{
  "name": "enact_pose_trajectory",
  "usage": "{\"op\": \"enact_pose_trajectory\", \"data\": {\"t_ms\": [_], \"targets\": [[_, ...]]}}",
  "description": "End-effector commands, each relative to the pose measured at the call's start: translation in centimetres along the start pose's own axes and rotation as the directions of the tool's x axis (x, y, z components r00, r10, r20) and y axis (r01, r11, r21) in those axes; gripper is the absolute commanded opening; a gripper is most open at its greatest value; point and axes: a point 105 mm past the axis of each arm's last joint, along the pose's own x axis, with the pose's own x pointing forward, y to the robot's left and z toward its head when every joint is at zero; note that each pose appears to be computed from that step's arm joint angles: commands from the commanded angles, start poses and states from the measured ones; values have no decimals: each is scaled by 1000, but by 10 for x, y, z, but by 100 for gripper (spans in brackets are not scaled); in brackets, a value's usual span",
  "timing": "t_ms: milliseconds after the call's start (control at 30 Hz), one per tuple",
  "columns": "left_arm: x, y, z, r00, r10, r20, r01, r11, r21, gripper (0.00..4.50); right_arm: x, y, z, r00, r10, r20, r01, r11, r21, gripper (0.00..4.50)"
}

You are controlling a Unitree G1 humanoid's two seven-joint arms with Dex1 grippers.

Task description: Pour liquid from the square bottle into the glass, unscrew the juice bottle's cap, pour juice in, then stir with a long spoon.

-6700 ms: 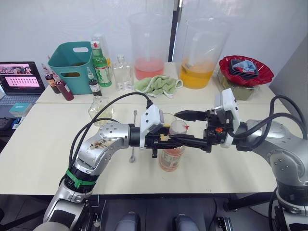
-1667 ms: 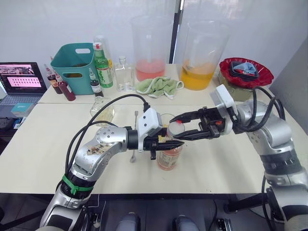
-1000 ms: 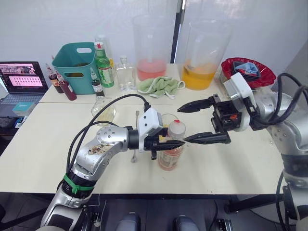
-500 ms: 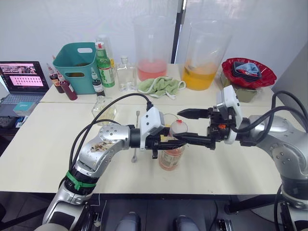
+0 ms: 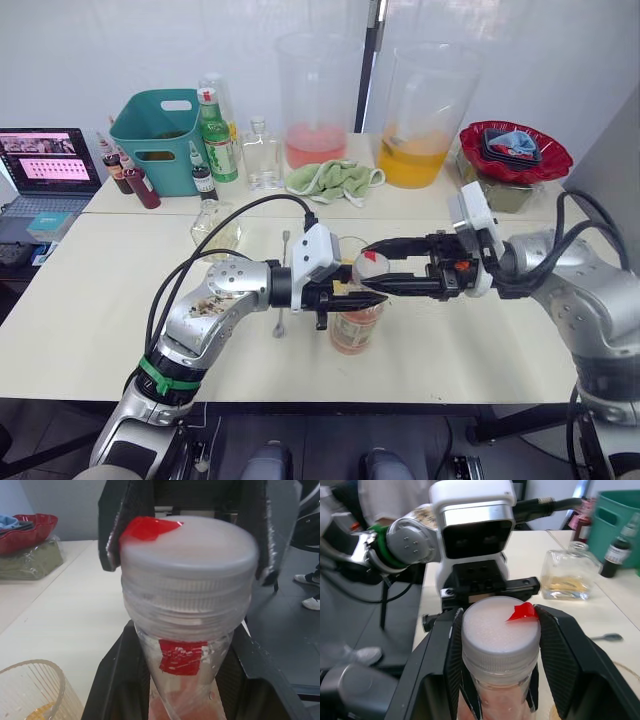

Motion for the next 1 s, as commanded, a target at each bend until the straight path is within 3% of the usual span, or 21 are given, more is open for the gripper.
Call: {"op": "enact_pose_trajectory", "data": {"t_ms": [33,167,300,367,567,767,1000], "targets": [[1,-4,-13,999,-3,-38,2,1000,-24,126,6,4,6,977,210,-33,-212,974,-81,168],[1,-4,-13,999,7,-41,-8,1000,-20,126,7,-8,12,946,319,-59,-324,941,-101,168],[1,-4,-13,999,11,-43,-12,1000,-19,126,5,-24,9,945,310,-106,-321,941,-109,168],[0,-5,-12,999,12,-42,-13,1000,-16,126,0,-28,16,945,310,-104,-319,943,-92,270],[-2,0,-9,999,25,-41,-25,1000,-5,126,-14,-23,33,946,312,-84,-319,944,-88,445],[-1,2,-8,999,22,-38,-22,1000,-4,126,-23,-5,39,975,215,-50,-219,971,-94,445],[5,-1,-5,1000,-10,-26,10,1000,-5,126,-9,0,23,992,-123,35,124,992,-31,445]]}}
